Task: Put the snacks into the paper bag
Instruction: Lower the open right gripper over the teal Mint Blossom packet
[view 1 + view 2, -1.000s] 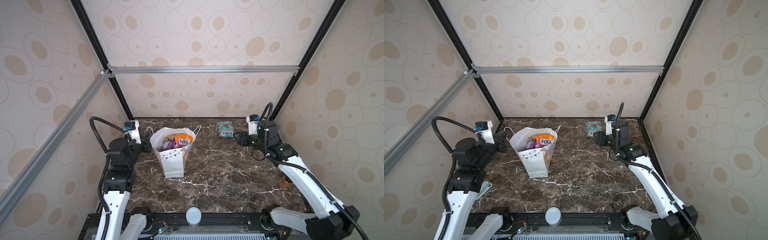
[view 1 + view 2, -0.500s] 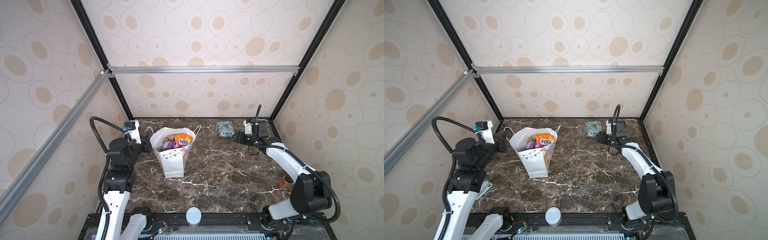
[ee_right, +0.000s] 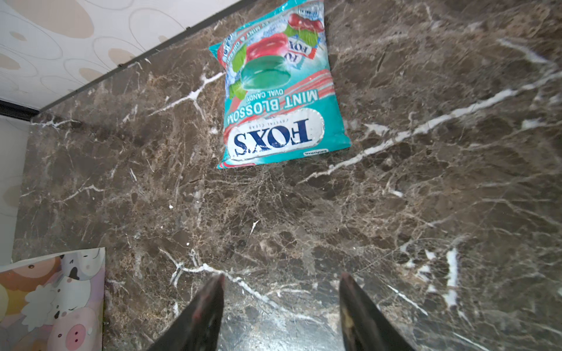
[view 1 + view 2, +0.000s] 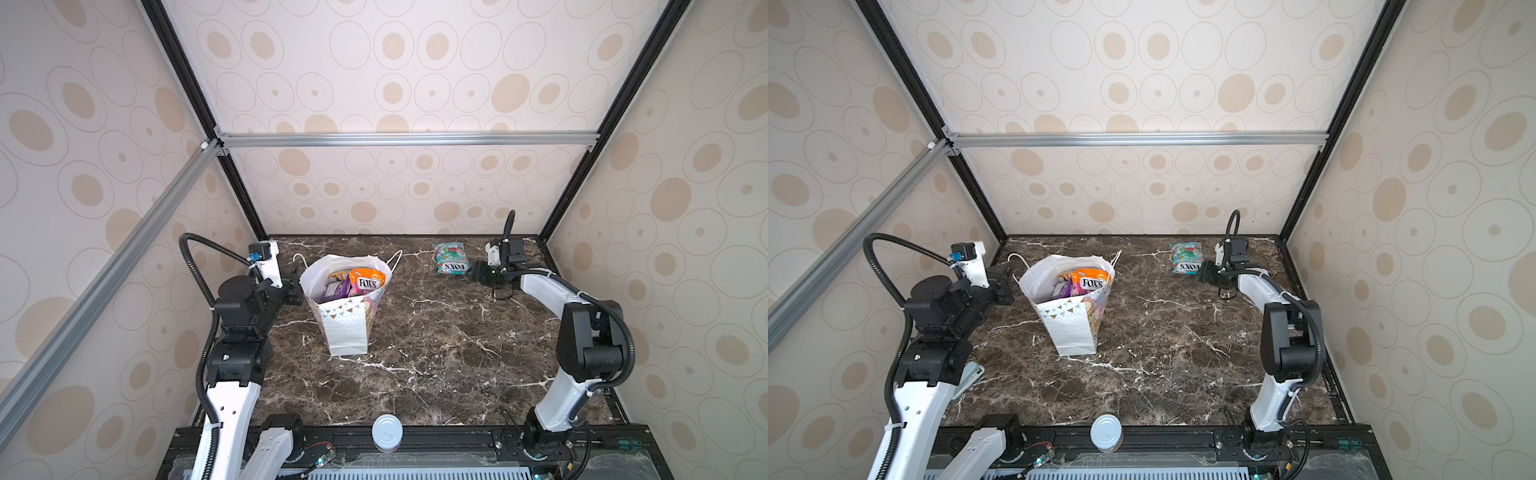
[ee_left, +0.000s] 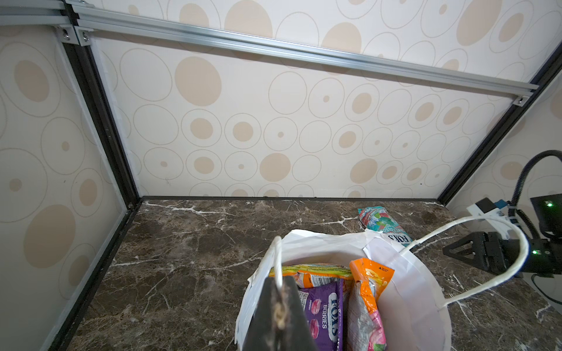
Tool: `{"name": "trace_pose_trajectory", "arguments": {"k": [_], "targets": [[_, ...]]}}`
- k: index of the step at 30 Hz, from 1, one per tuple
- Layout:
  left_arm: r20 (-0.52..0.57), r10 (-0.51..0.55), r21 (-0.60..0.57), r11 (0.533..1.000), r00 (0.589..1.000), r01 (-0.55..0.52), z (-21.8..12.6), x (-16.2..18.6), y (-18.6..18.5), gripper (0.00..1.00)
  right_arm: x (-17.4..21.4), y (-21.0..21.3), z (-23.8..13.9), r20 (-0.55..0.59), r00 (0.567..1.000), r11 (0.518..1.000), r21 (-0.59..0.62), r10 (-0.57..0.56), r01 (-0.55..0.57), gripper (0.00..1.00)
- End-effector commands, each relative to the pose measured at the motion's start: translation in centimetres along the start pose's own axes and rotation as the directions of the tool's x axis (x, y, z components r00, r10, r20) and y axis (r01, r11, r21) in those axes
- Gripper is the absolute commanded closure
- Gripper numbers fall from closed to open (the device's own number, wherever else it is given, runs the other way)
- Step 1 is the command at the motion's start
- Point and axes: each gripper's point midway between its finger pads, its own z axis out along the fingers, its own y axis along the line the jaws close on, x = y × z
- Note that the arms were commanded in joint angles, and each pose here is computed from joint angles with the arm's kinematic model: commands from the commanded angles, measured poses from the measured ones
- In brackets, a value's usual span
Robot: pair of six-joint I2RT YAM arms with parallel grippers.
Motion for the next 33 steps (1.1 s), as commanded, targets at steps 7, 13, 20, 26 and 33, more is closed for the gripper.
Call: {"name": "trace_pose_trajectory", "arguments": {"k": [7,13,20,26,33], "targets": [[0.093,0.040,0.000,0.999,0.995,-0.040,-0.7,-2.7,-0.3,1.00,-2.4,-0.7,1.3,0.011,1.000,1.000,-0.001,-0.004,0.004,0.38],[0.093,0.040,0.001,0.999,0.995,-0.041,-0.8,-2.7,-0.3,1.00,-3.3,-1.6,3.0,-0.028,0.998,0.997,0.038,-0.059,0.061,0.38],[0.091,0.041,0.001,0.999,0.995,-0.041,-0.8,-2.7,-0.3,1.00,-3.8,-2.5,5.0,-0.069,0.992,0.992,0.067,-0.104,0.109,0.38],[0.093,0.041,-0.002,0.999,0.995,-0.041,-0.8,-2.7,-0.2,1.00,-3.2,-3.0,7.2,-0.144,0.981,0.988,0.061,-0.132,0.142,0.38],[0.084,0.038,-0.015,0.999,0.996,-0.037,-0.6,-2.6,0.1,1.00,-3.3,-4.4,8.2,-0.182,0.971,0.978,0.115,-0.153,0.176,0.38]]}}
